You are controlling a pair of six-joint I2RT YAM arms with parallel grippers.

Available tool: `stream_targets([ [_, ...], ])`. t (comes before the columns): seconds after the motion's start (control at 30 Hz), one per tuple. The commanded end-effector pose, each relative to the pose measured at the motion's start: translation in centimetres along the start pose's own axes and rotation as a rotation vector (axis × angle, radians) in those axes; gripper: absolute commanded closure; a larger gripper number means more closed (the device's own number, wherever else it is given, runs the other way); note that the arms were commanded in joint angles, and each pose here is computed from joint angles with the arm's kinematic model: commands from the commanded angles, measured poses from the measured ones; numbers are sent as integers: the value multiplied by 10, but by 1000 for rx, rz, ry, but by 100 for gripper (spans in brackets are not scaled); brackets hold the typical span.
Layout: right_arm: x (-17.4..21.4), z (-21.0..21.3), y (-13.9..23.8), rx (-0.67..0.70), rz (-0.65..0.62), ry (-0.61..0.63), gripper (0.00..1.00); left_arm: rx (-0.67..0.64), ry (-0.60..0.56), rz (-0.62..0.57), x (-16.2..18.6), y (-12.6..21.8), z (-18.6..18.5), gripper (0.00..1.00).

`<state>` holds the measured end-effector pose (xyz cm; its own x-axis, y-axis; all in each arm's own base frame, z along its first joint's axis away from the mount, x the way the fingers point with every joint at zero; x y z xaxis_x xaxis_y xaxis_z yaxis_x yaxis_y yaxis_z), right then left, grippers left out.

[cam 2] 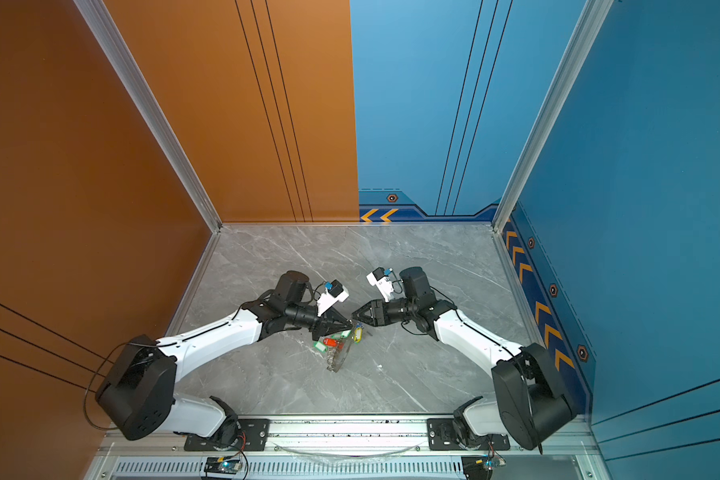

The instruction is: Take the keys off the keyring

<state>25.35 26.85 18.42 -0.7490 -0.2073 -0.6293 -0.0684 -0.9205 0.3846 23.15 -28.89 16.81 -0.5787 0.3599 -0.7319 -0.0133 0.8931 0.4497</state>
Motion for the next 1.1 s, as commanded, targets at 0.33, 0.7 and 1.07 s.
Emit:
stream_targets([
  [0.33, 5, 17, -6, -97, 84, 76, 65, 42, -20, -30, -7, 11, -7, 100],
  [0.7, 5, 2, -14, -124, 111, 43, 59, 81, -29, -46, -12, 18, -17, 100],
  [1.07, 4, 20, -6, -153, 109, 66, 71, 62, -17, -49, -12, 23, -6, 100],
])
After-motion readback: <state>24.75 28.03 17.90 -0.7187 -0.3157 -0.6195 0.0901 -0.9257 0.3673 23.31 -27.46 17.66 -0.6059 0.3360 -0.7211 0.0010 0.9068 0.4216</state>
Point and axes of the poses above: each gripper's point midway between its finger pads, its own y axis back along the fingers, its own z axis along the line the jaws close on, x = y × z, the point moved 2 cm from there along y, back along the fingers, and after that the axes turned 8 degrees about y, right-handed, at the moved point
